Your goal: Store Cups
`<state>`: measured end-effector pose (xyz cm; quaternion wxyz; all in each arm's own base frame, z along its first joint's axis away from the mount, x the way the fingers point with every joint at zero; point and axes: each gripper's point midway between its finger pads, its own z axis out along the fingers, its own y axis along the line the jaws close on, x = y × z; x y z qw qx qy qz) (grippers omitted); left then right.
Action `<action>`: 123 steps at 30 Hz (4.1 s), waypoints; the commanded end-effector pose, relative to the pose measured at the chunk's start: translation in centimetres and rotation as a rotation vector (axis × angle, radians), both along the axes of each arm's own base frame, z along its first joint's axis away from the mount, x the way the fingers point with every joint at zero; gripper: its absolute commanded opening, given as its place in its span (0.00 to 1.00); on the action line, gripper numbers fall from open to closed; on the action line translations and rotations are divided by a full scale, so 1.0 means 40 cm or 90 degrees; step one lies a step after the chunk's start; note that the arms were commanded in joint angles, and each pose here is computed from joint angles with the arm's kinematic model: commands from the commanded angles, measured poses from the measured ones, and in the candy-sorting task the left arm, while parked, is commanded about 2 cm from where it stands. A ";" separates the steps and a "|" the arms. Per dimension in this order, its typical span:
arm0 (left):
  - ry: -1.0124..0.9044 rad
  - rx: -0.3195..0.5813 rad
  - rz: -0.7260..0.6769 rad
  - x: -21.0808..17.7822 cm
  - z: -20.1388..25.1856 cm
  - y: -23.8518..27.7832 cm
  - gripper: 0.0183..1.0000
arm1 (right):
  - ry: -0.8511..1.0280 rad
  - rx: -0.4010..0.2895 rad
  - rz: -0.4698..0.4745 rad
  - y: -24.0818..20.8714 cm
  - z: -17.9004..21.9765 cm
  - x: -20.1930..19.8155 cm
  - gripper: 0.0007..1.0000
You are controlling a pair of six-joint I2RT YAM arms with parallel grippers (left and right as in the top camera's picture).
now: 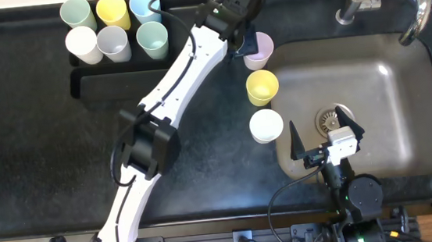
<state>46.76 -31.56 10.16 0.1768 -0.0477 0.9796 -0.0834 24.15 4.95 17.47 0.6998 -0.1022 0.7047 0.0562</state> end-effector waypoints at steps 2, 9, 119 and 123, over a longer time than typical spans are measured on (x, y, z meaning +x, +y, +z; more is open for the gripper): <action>-0.023 -0.033 -0.002 0.027 0.015 -0.026 0.58 | -0.003 0.000 0.005 0.003 -0.004 -0.001 1.00; -0.010 -0.042 -0.019 0.025 -0.014 -0.044 0.06 | -0.003 0.000 0.005 0.003 -0.004 -0.001 1.00; -0.241 0.080 0.140 -0.140 0.474 0.754 0.64 | -0.003 0.000 0.005 0.003 -0.004 -0.001 1.00; -0.256 0.051 0.100 -0.142 0.541 0.563 0.65 | -0.003 0.000 0.005 0.003 -0.004 -0.001 1.00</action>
